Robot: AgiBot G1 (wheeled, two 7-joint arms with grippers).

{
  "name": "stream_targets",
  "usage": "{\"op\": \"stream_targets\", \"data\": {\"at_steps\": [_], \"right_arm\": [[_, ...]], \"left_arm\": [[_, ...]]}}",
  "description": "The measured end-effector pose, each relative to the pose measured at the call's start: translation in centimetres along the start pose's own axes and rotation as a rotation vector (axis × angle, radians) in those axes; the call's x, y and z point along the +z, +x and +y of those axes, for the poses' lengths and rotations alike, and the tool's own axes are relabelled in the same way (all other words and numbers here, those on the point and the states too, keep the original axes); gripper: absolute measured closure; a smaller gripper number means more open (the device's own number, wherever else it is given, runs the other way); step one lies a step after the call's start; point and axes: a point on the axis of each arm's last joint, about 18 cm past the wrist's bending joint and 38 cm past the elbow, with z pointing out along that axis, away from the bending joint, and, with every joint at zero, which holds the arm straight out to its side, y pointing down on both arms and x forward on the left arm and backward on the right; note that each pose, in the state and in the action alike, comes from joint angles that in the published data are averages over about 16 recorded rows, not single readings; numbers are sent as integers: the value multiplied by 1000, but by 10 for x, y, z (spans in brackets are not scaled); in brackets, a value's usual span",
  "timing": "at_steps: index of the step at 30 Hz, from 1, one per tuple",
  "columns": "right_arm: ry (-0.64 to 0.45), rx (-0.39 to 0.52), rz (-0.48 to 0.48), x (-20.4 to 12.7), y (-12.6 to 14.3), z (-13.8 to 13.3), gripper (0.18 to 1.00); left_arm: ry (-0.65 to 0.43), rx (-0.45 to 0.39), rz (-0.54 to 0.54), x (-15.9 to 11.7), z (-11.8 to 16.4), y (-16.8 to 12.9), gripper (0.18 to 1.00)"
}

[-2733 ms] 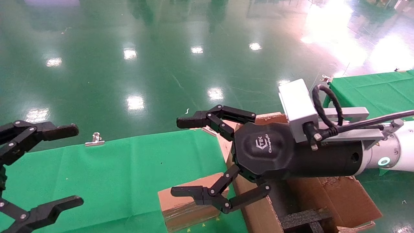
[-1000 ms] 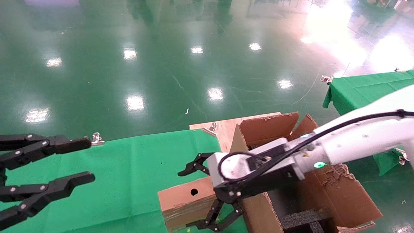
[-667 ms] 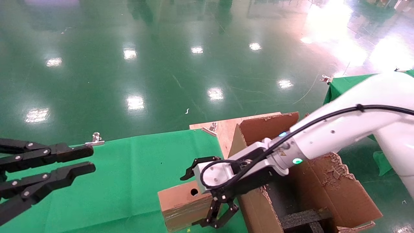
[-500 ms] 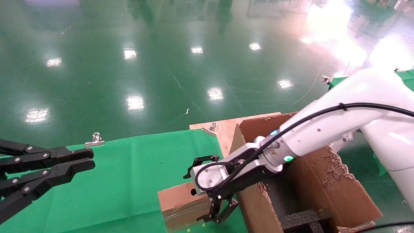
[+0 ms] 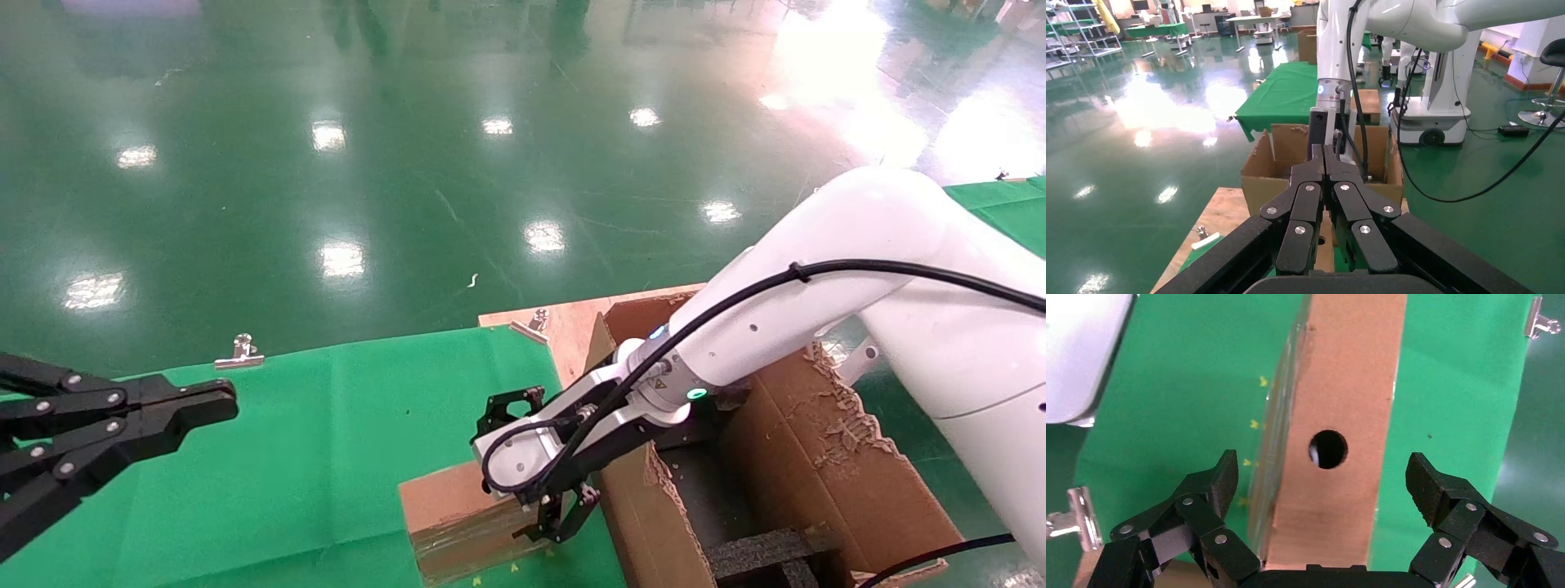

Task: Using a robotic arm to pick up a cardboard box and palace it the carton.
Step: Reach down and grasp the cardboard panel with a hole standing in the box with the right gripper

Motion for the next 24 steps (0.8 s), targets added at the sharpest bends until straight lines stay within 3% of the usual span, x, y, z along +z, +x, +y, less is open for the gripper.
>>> {"op": "stream_targets", "data": {"at_steps": [5, 15, 24], "right_arm": [[-6, -8, 1, 1, 1, 0, 190], [-2, -4, 1, 1, 0, 0, 256], [3, 1, 0, 1, 0, 0, 411]], "left_arm": [[0, 0, 0, 0, 0, 0, 979], [0, 0, 0, 0, 0, 0, 885], [0, 0, 0, 0, 0, 0, 736]]}}
